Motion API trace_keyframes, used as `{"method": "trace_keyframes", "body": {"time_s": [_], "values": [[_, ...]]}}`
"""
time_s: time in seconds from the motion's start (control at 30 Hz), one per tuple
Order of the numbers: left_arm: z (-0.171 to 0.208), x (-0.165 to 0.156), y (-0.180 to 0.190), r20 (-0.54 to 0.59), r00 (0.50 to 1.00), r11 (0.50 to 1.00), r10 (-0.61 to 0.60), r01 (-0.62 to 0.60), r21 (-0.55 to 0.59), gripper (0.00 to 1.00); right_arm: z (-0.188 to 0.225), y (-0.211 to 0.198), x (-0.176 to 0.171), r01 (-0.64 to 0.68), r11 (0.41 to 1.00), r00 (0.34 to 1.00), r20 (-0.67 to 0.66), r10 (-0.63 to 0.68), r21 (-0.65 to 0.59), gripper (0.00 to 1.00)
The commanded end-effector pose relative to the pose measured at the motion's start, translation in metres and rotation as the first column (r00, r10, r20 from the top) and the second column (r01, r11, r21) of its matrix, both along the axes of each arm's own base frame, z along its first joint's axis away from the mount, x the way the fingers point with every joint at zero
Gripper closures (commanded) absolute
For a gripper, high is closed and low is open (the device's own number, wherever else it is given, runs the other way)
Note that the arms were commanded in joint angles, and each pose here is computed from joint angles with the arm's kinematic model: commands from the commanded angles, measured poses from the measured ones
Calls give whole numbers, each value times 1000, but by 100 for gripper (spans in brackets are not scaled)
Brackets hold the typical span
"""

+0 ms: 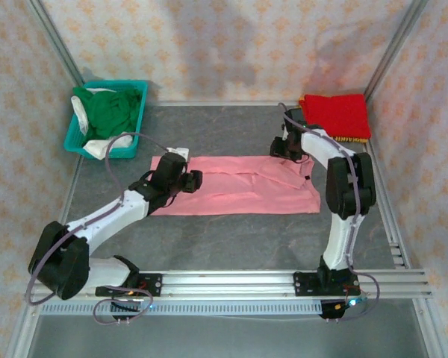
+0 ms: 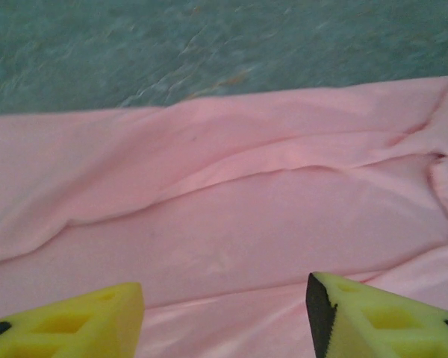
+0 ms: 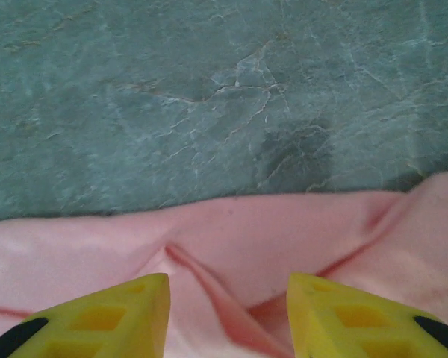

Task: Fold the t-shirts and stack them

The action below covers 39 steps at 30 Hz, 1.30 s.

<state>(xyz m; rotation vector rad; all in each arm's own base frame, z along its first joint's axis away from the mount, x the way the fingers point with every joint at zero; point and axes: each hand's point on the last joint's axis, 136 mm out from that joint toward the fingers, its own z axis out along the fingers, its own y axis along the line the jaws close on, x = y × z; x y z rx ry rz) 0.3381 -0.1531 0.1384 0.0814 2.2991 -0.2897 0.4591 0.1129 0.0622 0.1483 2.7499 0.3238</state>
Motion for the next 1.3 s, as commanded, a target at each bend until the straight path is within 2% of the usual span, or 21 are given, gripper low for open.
{"method": "trace_keyframes", "body": {"time_s": [0.0, 0.2, 0.33, 0.4, 0.5, 0.6, 0.8, 1.0, 1.03, 1.1, 1.23, 1.27], "values": [[4, 2, -7, 45, 998, 999, -38, 39, -17, 38, -10, 10, 3, -71, 996, 997, -37, 72, 48, 53], [-3, 1, -7, 24, 999, 999, -42, 42, -13, 38, -25, 16, 9, -110, 992, 992, -58, 113, 59, 52], [-2, 3, -7, 15, 999, 999, -40, 40, -2, 38, -25, 17, 9, -113, 991, 991, -65, 118, 68, 68], [-3, 3, -7, 9, 999, 999, -39, 39, 3, 38, -21, 17, 6, -108, 992, 992, -62, 113, 72, 72], [-6, 3, -5, 7, 1000, 1000, -30, 30, 8, 38, -13, 16, 1, -102, 992, 993, -51, 106, 74, 72], [-10, 4, -4, -3, 1000, 1000, -22, 22, 20, 38, -6, 15, -6, -100, 992, 993, -49, 104, 77, 67], [-14, 7, -4, -19, 1000, 1000, -15, 15, 27, 38, 3, 16, -19, -100, 990, 993, -50, 105, 96, 69], [-17, 7, -4, -25, 1000, 999, -12, 13, 33, 38, -4, 12, -30, -109, 991, 991, -70, 115, 83, 83], [-18, 7, -4, -26, 1000, 999, -12, 13, 34, 38, -8, 10, -31, -109, 992, 990, -78, 114, 70, 83], [-19, 7, -3, -30, 1000, 999, -9, 10, 37, 38, -16, 6, -32, -107, 993, 990, -89, 111, 43, 69], [-20, 7, -4, -39, 999, 999, -13, 14, 37, 38, -22, 6, -30, -121, 992, 988, -90, 124, 37, 68], [-20, 7, -4, -41, 999, 999, -12, 14, 38, 38, -23, 6, -30, -122, 992, 988, -87, 125, 37, 71]]}}
